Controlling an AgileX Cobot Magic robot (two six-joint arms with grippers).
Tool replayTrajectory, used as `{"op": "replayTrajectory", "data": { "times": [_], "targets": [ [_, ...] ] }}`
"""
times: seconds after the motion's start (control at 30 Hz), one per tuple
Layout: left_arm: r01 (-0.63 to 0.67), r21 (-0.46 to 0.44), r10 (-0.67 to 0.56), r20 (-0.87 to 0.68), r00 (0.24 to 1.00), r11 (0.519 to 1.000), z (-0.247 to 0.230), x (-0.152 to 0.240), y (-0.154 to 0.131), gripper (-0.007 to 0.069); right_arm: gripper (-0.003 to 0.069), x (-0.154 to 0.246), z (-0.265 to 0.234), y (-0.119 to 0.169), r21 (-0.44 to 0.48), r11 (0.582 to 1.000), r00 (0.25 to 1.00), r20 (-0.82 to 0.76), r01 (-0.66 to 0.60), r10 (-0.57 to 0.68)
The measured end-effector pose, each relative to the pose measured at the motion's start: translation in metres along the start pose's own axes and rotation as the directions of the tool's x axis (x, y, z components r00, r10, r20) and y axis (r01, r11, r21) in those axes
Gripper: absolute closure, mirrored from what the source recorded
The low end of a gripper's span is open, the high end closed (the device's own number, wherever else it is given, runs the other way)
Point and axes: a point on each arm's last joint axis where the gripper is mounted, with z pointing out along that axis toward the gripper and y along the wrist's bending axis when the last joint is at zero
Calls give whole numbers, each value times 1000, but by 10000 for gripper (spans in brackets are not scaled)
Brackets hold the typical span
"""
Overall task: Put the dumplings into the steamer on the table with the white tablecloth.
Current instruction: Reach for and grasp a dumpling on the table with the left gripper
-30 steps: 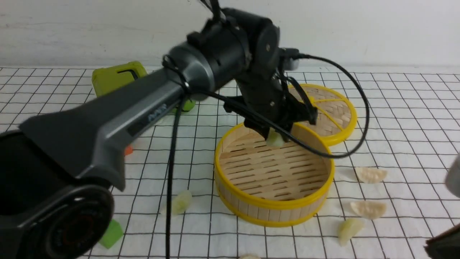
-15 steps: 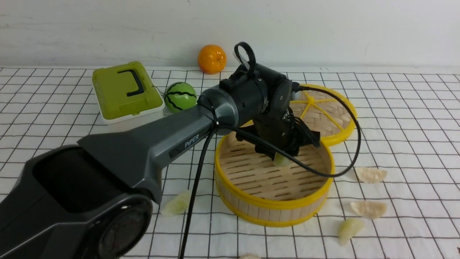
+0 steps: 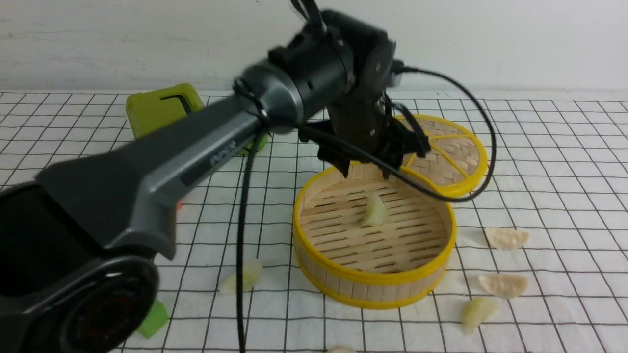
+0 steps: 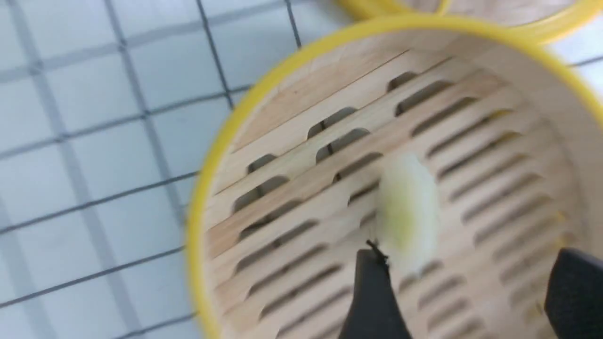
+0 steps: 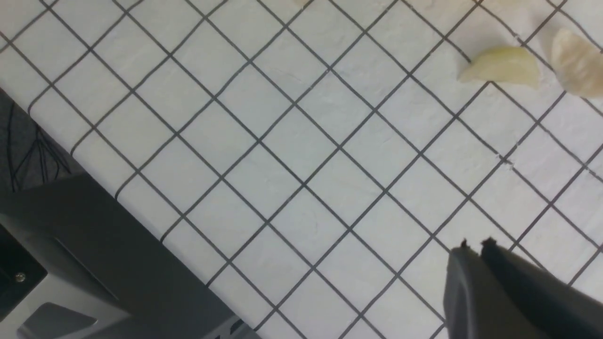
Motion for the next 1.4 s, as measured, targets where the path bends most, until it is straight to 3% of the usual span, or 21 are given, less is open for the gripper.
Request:
{"op": "replayTrajectory", "data": {
  "times": [0.23,0.4,0.53,0.73,0.97,1.23,1.4],
  "targets": [
    [-93,23,90,99,991,995,-103,5,13,159,626,-6,1,-1,8,1000,998,70,-6,5],
    [-117,-6,118,22,993,993,-120,41,30,179,626,-10,1,1,-13,1000,994,111,-19,20],
    [-143,-54,132,-178,975,988,-100,96,60,202,626,-11,0,3,-43,999,992,124,-28,33],
    [-70,-87,40,-306,951,994,-61,147,101,216,621,-12,0,4,-52,998,990,137,-32,38],
    [3,-55,-16,-236,972,999,-18,145,127,218,615,-17,-1,3,-40,999,981,190,-35,42],
    [-162,-5,159,-176,972,987,39,140,128,218,608,-18,-1,3,-37,999,979,199,-36,42],
    [-191,-3,187,-168,968,982,61,142,129,218,606,-17,-1,3,-41,999,981,187,-35,42]
  ]
}}
